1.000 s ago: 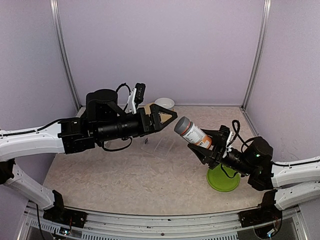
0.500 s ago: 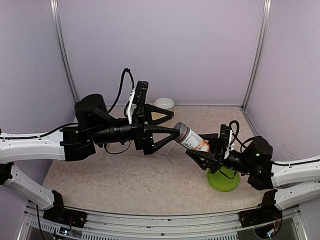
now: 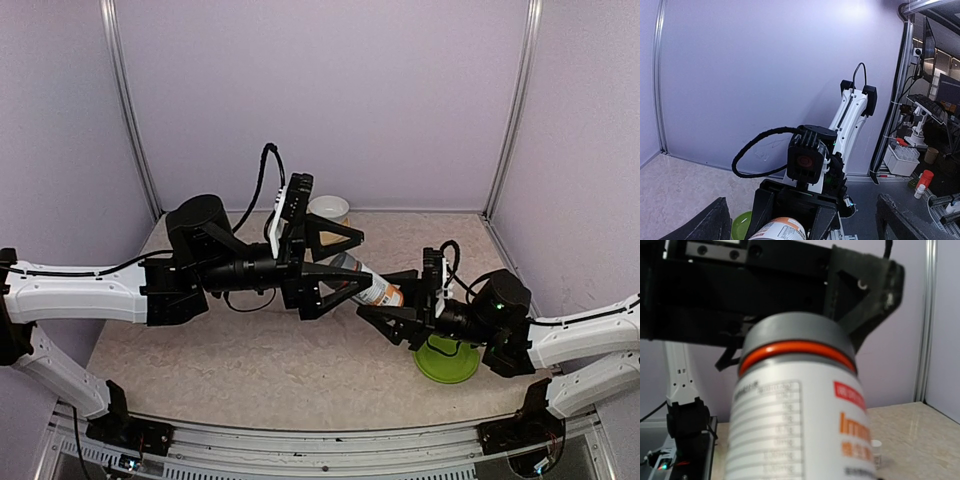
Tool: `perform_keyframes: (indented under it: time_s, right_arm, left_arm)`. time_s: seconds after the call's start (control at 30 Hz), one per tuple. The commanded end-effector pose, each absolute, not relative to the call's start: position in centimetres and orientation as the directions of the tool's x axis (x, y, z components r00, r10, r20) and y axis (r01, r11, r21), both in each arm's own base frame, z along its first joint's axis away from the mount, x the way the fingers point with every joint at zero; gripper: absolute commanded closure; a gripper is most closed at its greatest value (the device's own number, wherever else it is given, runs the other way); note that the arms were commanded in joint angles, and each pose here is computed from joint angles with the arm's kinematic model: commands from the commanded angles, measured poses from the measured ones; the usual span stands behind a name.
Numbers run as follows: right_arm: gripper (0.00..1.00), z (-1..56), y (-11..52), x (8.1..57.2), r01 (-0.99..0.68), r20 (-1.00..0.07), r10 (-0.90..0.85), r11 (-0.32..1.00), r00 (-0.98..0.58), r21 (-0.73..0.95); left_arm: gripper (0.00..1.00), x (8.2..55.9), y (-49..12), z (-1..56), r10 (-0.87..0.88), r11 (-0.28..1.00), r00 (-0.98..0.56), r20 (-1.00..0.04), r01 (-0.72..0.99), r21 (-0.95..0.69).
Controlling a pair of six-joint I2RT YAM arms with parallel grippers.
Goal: Sort the pills into containers
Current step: Unscrew the lid of the pill bottle from the pill bottle.
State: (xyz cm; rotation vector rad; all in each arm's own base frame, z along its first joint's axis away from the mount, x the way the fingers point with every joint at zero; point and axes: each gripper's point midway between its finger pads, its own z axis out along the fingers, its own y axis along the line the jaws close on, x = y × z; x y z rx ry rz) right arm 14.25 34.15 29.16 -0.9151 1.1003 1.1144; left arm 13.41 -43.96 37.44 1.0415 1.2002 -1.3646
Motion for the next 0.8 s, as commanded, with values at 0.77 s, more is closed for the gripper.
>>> perform_keyframes:
  time_s: [0.77]
  right_arm:
    - [0.95,31.6,33.3,15.7,-0.949,-0.956,0.279,0.316,0.095,-0.002]
  left_arm:
    - [0.27,13.8,-43.8,36.6,-0.145,0.035,-0.124,-0.982,0.991,-0.13]
